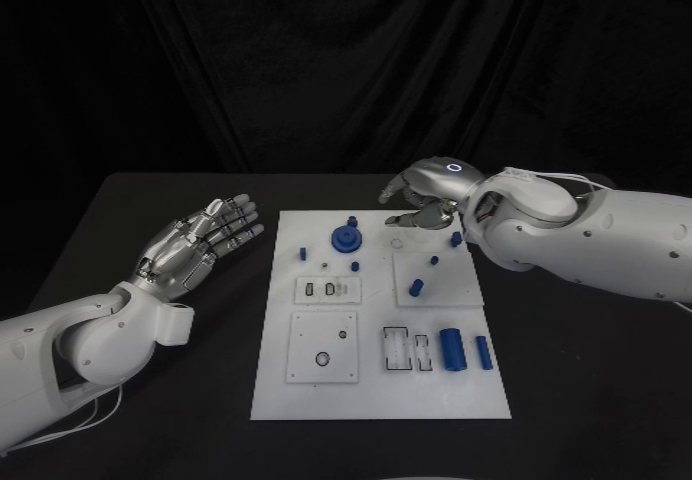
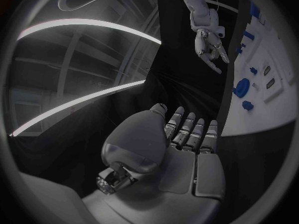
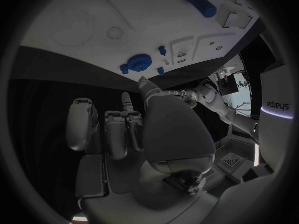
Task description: Assemble the parts on the task board
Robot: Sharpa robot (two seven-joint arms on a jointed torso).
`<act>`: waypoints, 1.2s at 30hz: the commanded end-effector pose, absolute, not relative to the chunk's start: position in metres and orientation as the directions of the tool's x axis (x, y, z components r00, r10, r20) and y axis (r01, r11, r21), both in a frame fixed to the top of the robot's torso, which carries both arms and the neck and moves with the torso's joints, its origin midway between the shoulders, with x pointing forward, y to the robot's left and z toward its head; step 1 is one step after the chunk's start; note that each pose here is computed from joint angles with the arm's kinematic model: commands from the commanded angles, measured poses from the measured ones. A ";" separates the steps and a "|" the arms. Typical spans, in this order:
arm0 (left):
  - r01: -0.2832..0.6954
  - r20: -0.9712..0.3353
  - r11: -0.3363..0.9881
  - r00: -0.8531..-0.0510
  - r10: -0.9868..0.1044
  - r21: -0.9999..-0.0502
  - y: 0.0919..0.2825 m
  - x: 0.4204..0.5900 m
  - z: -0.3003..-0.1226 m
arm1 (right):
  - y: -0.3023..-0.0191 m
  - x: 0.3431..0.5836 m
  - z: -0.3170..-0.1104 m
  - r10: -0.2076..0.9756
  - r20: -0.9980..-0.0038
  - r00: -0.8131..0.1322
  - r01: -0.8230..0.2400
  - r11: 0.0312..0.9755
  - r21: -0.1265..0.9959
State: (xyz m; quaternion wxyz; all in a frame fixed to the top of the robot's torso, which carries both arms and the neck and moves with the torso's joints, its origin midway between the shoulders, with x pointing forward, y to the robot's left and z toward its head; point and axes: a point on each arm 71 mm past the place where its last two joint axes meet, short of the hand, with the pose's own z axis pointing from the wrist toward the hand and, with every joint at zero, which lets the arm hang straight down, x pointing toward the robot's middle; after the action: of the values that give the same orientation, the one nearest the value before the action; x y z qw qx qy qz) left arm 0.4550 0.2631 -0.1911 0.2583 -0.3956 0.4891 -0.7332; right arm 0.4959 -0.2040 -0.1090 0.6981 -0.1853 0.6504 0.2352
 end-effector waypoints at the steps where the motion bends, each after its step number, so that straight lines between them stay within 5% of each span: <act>1: 0.113 0.337 -0.472 -0.557 -0.759 -0.875 0.266 0.454 -0.181 | -0.225 0.489 -0.101 0.130 -0.986 0.103 -0.543 0.838 0.054; 15: 0.107 0.343 -0.477 -0.562 -0.753 -0.872 0.262 0.454 -0.182 | -0.321 0.467 -0.123 0.108 -0.993 0.047 -0.360 0.929 0.084; 36: 0.099 0.347 -0.479 -0.566 -0.748 -0.872 0.262 0.455 -0.184 | -0.331 0.471 -0.159 0.097 -0.994 -0.049 -0.315 0.943 0.107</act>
State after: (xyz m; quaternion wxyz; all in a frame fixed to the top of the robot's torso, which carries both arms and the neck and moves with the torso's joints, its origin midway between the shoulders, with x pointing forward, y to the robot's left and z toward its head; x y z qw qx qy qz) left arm 0.4562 0.2578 -0.1931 0.2529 -0.3963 0.4891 -0.7347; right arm 0.4711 -0.3304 -0.1569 0.6891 -0.0830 0.7038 0.1517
